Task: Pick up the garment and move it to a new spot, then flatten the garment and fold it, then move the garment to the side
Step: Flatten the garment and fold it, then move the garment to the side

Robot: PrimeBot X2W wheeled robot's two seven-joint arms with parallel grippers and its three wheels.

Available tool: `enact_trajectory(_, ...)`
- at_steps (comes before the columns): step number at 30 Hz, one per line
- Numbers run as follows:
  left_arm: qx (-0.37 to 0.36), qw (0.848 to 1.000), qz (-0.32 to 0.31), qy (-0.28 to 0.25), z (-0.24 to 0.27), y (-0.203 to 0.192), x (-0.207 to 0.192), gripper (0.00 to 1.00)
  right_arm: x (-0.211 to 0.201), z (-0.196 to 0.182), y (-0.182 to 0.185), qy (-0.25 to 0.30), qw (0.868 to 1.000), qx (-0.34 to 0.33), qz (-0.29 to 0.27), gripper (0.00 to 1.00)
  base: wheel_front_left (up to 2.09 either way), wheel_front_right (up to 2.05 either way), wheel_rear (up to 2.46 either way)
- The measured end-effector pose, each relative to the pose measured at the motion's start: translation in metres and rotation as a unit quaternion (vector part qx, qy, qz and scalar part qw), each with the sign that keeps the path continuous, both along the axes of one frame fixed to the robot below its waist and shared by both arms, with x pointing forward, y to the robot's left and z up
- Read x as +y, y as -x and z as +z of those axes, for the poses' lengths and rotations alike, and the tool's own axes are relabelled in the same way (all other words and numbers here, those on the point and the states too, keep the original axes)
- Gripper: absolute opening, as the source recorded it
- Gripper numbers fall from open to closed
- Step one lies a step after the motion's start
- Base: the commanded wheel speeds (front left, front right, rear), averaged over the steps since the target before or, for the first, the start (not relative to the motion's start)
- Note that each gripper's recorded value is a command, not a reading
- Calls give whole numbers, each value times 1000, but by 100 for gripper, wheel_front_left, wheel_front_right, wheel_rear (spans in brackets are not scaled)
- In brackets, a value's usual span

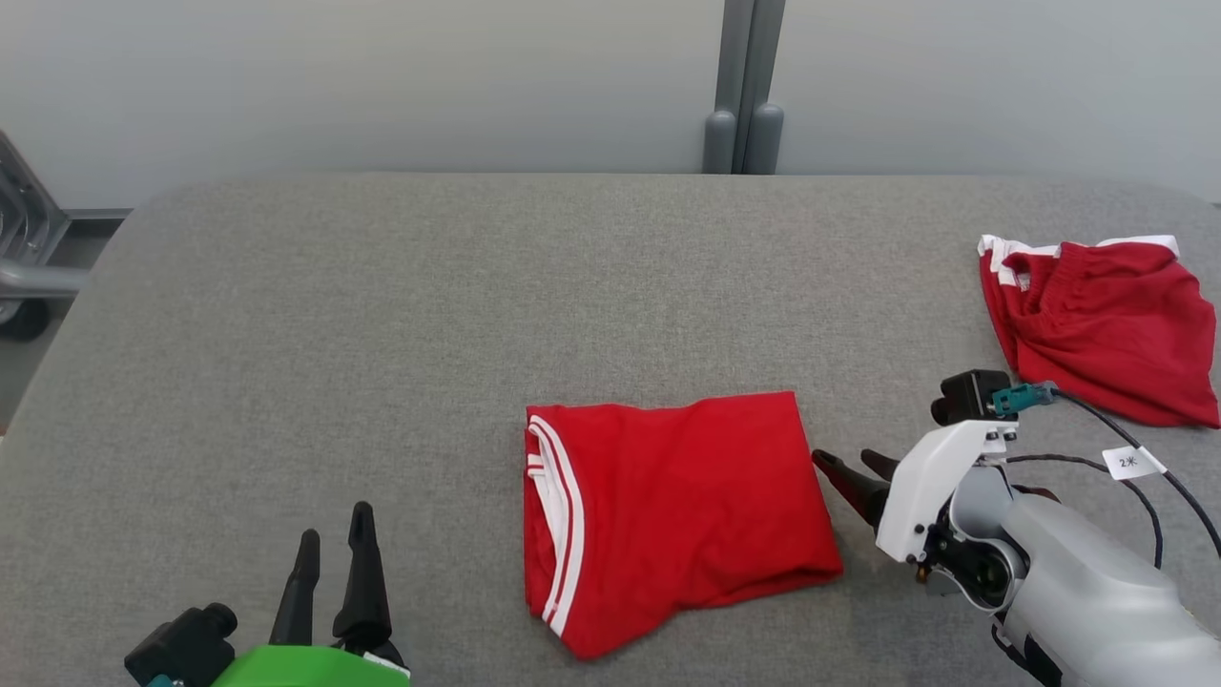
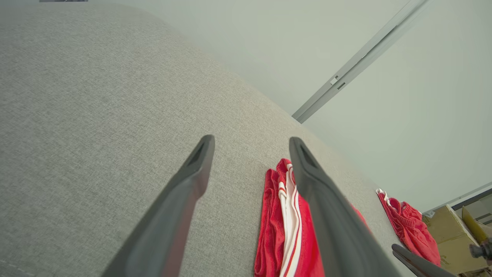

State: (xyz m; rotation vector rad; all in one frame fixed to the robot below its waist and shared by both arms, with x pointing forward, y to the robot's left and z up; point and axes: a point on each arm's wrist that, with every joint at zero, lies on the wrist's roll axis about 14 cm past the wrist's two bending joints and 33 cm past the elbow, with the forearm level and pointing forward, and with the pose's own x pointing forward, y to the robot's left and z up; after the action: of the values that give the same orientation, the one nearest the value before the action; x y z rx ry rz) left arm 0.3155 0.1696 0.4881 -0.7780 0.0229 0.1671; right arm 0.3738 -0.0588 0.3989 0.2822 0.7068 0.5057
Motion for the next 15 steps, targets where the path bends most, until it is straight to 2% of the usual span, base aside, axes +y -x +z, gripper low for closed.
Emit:
enact_trajectory(9, 22, 1000, -12, -7, -12, -6, -7, 100, 1, -16, -1, -25, 999, 36, -13, 100, 0, 0, 0)
enact_trajectory(15, 22, 1000, 2, -9, -12, -8, 1, 100, 15, -25, 4, -40, 997, 66, -1, 100, 0, 0, 0)
